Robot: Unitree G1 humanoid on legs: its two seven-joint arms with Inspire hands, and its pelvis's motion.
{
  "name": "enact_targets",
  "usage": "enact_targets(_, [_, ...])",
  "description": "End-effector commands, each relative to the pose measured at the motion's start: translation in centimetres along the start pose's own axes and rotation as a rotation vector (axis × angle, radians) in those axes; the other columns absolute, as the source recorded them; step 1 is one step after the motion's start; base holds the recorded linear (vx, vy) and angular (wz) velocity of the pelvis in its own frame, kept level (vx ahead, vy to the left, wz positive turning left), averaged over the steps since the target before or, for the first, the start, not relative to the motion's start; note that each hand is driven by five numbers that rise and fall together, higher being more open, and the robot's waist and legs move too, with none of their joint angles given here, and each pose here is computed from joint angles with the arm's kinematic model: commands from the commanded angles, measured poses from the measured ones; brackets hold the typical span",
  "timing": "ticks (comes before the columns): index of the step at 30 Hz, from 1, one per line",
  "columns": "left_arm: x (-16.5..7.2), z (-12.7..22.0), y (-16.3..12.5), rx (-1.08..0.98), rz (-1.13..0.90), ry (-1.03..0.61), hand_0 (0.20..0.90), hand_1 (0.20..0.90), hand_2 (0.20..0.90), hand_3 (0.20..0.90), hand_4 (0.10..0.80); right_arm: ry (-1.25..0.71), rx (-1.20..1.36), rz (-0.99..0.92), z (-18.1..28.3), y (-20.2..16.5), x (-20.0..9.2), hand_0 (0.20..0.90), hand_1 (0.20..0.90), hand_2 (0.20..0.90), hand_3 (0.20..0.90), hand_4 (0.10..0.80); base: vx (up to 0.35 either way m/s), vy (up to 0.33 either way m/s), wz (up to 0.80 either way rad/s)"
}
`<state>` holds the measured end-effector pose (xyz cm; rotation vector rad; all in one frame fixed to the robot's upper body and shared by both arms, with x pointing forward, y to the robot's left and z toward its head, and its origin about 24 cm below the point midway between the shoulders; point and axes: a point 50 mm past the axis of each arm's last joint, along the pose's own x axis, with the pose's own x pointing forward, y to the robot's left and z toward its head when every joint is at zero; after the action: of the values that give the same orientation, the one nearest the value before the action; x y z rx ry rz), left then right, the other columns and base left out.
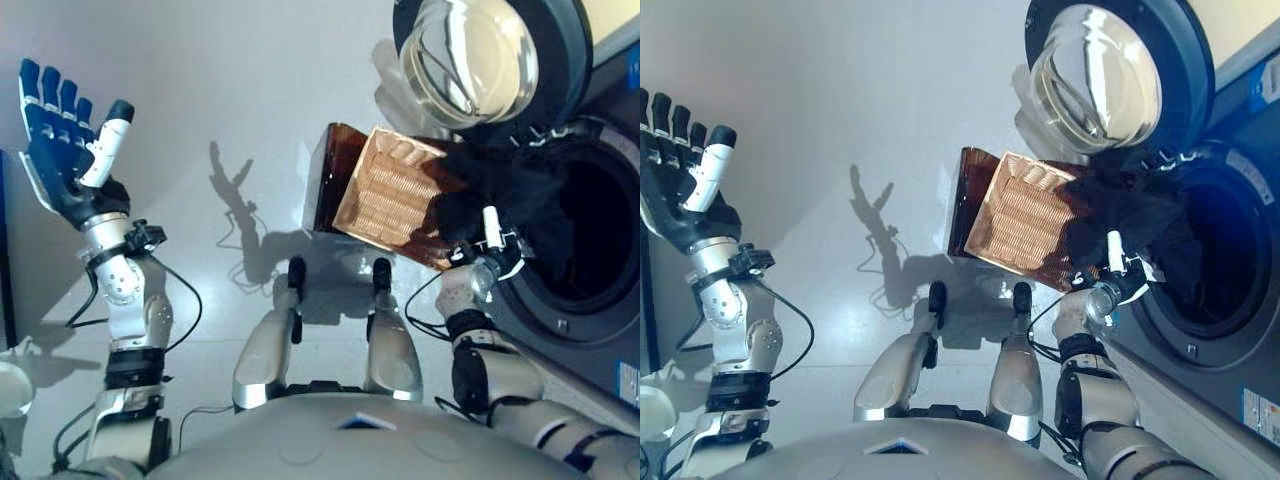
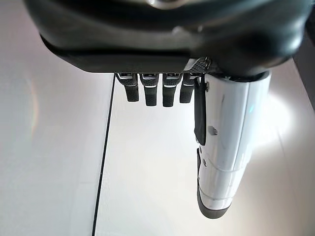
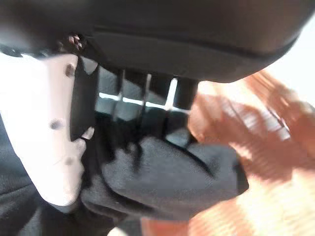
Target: Pick up the clothes and place them into the washing machine
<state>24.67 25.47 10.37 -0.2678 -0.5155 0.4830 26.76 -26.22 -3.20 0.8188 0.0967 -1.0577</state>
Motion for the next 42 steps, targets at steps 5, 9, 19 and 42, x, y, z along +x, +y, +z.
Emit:
enact_targets(5, [1.0,5.4,-0.9,-0.061,-0.028,-0.311,0.9,0.9,0.9,0.9,0.8,-0.23,0.42,0.124,4.7,3.3,-0.2,0.2,0.2,0.2,0.2,0.3,-0.065,-0.023,0.11])
enact_targets(9, [0.8,5.3,-0.7,-0.09,-0.001,-0.304,0.9,0.9,0.9,0.9,0.8,-0.26,0.568,0.142,5.6,4.9,-0.6,0.2,0.2,0.2,0.2,0.3,-0.068,-0.02,-0.09])
enact_targets(19, [0.7,4.7,-0.1,-0.106,0.034,-0.269,0.9,0.9,0.9,0.9,0.8,-0.349,0.764,0.166,8.8,7.4,-0.8,0.2,0.2,0.2,0.2,0.3,-0.018,0.011,-0.14])
enact_targets(42, [1.4,3.4,1.8,0.004,0.002,-0.206,0.9,0.9,0.9,0.9,0.8,-1.087,0.669,0.257,35.0,11.4,-5.0,0.2,0.2,0.2,0.2,0.3,0.027,0.022,-0.11])
